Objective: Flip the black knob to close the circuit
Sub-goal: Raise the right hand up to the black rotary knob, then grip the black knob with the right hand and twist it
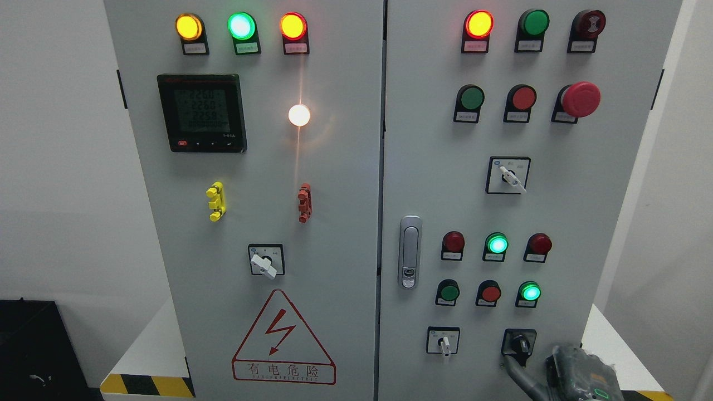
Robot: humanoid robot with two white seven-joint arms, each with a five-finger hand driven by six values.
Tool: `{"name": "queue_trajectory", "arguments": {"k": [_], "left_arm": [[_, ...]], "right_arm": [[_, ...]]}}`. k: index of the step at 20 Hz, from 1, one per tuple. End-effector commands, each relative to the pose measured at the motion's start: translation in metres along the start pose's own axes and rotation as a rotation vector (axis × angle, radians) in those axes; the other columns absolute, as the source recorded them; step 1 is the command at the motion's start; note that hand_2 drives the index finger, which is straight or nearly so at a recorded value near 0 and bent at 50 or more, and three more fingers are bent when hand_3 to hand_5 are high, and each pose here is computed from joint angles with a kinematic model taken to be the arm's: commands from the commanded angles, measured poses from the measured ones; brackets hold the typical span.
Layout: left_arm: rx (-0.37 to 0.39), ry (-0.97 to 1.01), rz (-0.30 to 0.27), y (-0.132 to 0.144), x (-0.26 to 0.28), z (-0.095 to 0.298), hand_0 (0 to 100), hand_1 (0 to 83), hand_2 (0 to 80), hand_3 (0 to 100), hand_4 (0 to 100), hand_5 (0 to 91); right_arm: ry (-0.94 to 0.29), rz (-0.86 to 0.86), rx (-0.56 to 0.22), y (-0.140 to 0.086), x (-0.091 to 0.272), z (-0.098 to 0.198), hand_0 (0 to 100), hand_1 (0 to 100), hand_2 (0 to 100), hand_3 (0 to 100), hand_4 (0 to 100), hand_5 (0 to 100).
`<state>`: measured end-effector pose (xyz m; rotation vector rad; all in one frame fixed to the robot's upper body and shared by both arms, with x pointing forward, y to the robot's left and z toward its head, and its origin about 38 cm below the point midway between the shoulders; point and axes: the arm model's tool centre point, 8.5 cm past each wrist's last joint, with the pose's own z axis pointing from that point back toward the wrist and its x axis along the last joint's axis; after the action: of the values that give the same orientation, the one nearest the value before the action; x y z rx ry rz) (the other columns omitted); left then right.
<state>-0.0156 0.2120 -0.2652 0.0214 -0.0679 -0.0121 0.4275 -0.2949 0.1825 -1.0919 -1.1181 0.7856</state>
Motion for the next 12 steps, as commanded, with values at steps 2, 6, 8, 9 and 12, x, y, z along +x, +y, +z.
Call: {"name": "queue_trajectory", "arguments": {"k": [2, 6, 8, 9, 12], "left_arm": [[0.001, 0.0, 0.0, 0.0001, 0.0, 0.0, 12, 55.6, 0.0, 0, 0, 0.0], [0.001, 0.0, 0.0, 0.0001, 0.0, 0.0, 12, 55.6, 0.0, 0, 0, 0.0], [0.001, 0.0, 0.0, 0.0001, 0.0, 0.0, 12, 55.6, 0.0, 0, 0, 0.0], [0.001, 0.0, 0.0, 0.0001, 0.0, 0.0, 12, 55.6, 0.0, 0, 0, 0.0], [0.001, 0.0, 0.0, 0.0001, 0.0, 0.0, 12, 55.6, 0.0, 0, 0, 0.0]], "right_arm": [[0.012, -0.003, 0.002, 0.0003, -0.005, -0.0013, 0, 0, 90, 100, 92, 90], [0.026, -0.012, -0.002, -0.002, -0.0112, -0.0016, 0, 0, 90, 100, 92, 90], [0.024, -0.017, -0.007, -0.0035, -0.0099, -0.0012, 0, 0, 90, 100, 92, 90], [0.024, -0.018, -0.009, -0.0042, -0.0096, -0.0014, 0, 0, 90, 100, 92, 90], [0.024, -0.022, -0.018, -0.0067, -0.0097, -0.0006, 0, 0, 90, 100, 92, 90]]}}
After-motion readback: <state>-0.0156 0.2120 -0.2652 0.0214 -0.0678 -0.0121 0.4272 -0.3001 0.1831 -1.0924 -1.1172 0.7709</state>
